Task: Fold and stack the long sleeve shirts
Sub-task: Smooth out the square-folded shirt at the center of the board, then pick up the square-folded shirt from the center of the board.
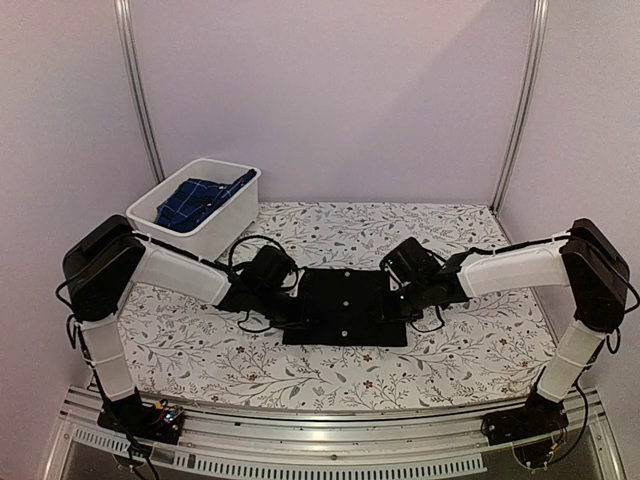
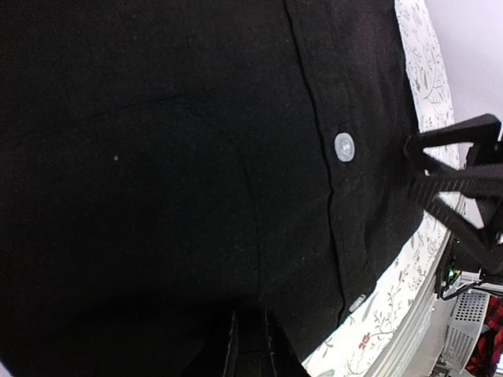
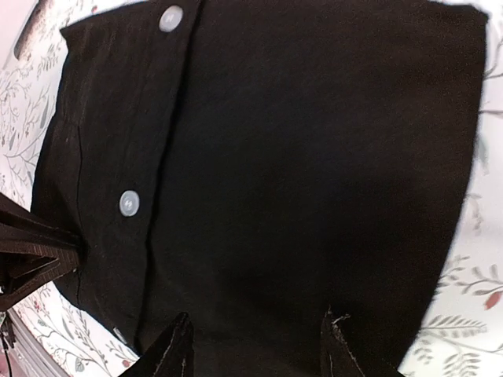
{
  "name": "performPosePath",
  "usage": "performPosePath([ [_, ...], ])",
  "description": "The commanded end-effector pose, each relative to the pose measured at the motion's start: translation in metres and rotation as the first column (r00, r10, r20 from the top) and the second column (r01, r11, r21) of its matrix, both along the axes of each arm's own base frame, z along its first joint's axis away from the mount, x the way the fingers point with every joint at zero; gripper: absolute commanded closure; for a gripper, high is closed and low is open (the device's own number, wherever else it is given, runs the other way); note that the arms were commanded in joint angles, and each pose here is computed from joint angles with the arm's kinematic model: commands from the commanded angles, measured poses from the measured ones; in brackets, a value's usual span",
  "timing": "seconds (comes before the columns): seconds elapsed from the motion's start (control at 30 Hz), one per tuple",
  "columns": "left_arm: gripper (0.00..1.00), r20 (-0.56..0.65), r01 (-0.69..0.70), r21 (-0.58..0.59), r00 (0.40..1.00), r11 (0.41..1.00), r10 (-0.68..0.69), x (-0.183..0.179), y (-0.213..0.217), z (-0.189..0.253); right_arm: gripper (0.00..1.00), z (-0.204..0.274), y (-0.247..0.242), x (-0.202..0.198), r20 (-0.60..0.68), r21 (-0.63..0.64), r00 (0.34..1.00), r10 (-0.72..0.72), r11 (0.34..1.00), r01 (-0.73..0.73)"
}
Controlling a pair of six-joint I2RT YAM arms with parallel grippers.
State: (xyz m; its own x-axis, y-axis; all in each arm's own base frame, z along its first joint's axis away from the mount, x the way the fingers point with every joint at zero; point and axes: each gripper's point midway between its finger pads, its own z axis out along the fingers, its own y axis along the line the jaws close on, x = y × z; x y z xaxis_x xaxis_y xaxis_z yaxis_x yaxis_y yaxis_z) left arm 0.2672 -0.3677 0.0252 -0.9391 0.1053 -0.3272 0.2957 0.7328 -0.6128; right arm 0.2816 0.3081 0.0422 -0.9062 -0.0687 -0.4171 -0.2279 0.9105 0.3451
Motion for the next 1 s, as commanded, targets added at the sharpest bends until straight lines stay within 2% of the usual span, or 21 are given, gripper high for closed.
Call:
performPosePath([
  [0.0, 0.89, 0.052, 0.014, -0.007, 0.999, 1.000, -0.013, 0.007, -0.004, 0.024, 0.44, 0.014, -0.023, 0.007, -0.016, 0.065, 1.000, -0.027, 0.998, 0.028],
  [0.3, 0.88, 0.068, 0.026, -0.002, 0.997, 1.000, -0.026, 0.016, -0.011, 0.040, 0.40, 0.015, -0.043, 0.014, -0.060, 0.198, 0.997, -0.045, 0.979, 0.056],
  [0.6, 0.87, 0.088, 0.070, -0.050, 0.994, 0.996, -0.065, 0.031, -0.041, 0.048, 0.39, 0.006, -0.058, 0.021, -0.089, 0.256, 0.992, -0.094, 0.960, 0.114],
  [0.8, 0.87, 0.074, 0.096, -0.051, 0.993, 0.994, -0.092, 0.042, -0.065, 0.031, 0.41, -0.003, -0.058, 0.021, -0.105, 0.250, 0.989, -0.099, 0.961, 0.123],
  [0.97, 0.88, 0.036, 0.089, -0.017, 0.995, 0.996, -0.089, 0.045, -0.069, 0.004, 0.43, -0.014, -0.062, 0.020, -0.122, 0.218, 0.986, -0.116, 0.966, 0.141],
])
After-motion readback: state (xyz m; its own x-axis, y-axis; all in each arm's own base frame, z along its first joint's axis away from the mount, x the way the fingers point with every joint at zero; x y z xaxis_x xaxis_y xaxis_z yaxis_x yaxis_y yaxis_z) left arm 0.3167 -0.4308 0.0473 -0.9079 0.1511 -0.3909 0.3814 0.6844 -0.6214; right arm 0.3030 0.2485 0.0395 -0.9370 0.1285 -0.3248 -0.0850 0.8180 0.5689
